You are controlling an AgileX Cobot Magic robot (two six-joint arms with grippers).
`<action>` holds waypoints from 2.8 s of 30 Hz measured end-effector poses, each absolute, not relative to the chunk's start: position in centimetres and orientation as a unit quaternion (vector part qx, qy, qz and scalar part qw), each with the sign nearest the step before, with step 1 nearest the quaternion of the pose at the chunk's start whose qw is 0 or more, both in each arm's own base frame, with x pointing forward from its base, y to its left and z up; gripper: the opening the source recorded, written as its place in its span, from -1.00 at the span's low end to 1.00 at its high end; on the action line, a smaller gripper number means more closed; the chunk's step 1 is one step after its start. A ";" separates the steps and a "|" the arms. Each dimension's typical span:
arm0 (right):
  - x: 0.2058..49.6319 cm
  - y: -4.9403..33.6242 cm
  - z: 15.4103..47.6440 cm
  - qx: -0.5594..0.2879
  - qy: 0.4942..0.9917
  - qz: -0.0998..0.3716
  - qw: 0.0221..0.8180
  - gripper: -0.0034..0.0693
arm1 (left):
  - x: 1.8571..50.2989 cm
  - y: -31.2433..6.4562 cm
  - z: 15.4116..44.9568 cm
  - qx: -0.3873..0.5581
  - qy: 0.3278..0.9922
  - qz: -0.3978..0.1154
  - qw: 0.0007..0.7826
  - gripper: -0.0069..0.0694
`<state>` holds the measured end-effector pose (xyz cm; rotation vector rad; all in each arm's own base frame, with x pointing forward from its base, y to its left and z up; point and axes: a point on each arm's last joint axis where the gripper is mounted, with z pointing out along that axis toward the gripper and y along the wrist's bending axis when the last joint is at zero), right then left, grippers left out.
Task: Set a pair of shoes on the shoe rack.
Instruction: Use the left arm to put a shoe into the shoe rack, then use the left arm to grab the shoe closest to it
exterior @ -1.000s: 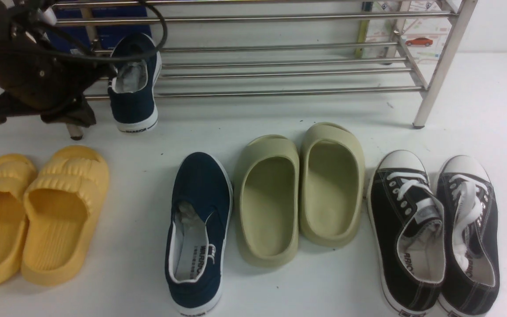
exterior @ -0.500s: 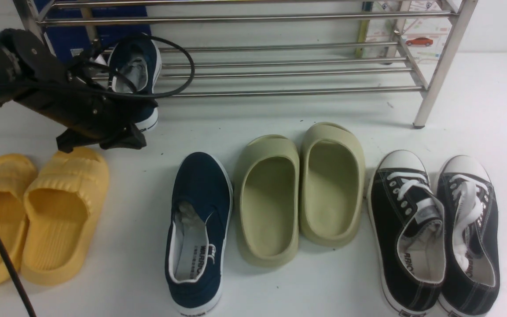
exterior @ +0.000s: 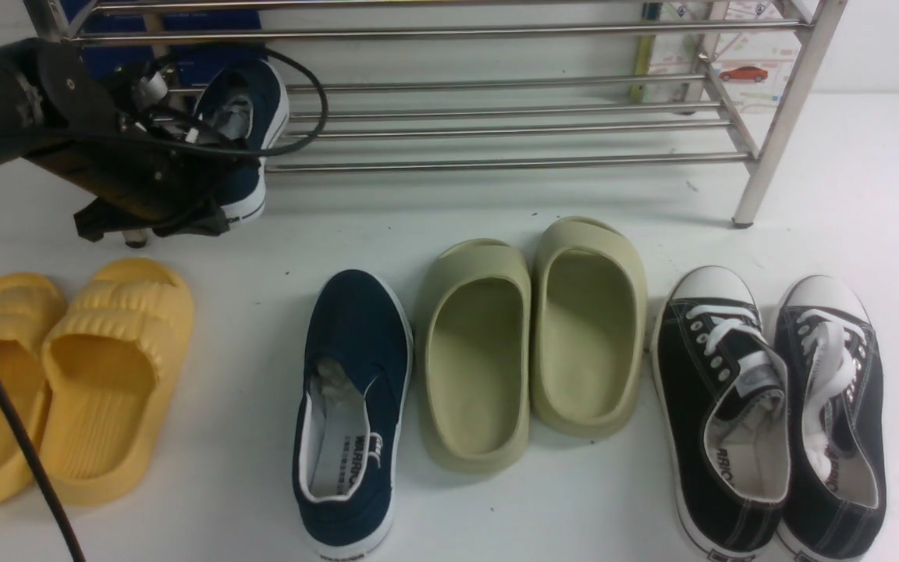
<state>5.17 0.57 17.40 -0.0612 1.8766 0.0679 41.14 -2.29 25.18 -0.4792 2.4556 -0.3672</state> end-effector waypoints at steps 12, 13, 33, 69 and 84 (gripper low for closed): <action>5.2 0.6 17.4 -0.026 0.806 0.029 0.590 -0.25 | 41.4 -1.9 25.2 -0.180 0.929 -0.115 0.301 -0.85; 5.2 0.6 17.4 -0.026 0.806 0.029 0.590 -0.25 | 41.4 -1.8 25.3 -0.179 0.930 -0.112 0.300 -0.85; 5.2 0.6 17.4 -0.026 0.806 0.029 0.590 -0.25 | 25.3 -2.1 37.4 -0.135 0.919 -0.147 0.339 -0.85; 5.2 0.6 17.4 -0.026 0.806 0.029 0.590 -0.25 | 17.7 -2.3 38.0 -0.133 0.916 -0.168 0.338 -0.85; 5.2 0.6 17.4 -0.026 0.806 0.029 0.590 -0.25 | 15.7 -2.9 35.2 -0.134 0.945 -0.185 0.232 -0.85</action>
